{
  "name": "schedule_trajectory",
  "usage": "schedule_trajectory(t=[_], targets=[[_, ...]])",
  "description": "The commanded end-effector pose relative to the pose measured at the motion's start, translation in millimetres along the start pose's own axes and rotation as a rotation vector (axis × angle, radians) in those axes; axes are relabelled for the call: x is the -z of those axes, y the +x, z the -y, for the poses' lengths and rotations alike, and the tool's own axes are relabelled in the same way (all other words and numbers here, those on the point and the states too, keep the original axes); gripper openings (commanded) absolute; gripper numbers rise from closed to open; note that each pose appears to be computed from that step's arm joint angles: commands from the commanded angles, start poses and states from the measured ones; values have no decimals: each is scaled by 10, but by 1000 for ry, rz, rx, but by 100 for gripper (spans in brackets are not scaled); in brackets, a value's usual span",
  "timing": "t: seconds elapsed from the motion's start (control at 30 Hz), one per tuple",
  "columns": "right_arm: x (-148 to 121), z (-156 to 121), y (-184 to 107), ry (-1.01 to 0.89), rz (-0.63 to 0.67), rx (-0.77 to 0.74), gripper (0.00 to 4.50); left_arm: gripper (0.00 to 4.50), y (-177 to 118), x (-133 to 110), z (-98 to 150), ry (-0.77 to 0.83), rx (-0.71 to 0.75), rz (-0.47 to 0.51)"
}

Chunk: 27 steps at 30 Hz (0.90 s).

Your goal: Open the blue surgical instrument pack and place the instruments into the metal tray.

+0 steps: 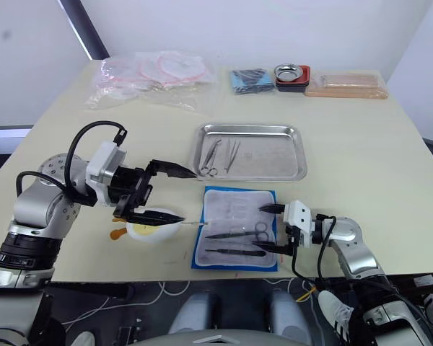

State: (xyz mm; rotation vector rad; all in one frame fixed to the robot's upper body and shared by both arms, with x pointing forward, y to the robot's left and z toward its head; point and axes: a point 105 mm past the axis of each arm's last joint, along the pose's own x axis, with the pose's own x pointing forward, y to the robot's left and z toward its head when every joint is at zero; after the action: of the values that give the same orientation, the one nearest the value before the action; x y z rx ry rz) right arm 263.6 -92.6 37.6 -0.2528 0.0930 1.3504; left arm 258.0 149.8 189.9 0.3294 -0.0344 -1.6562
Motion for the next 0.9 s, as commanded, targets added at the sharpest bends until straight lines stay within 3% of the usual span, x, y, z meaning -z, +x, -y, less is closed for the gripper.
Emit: schedule_trajectory(t=[0.03,0.27,0.43,0.67,0.9], targets=[[478,-196,-126,145,-163,-24,450,446,55,-57,109,9,108,3],[237,-149,-168,126,-38,64,450,446,63,-67,124,-28,112,50],[136,-179,-240,78,-21,66,450,446,62,-51,128,-48,106,69],[-306,-62,-361,-19,147,148,450,446,121,-55,210,-53,145,68],[-590,-87,-541,-64,137,92,450,446,183,25,248,-69,131,59]])
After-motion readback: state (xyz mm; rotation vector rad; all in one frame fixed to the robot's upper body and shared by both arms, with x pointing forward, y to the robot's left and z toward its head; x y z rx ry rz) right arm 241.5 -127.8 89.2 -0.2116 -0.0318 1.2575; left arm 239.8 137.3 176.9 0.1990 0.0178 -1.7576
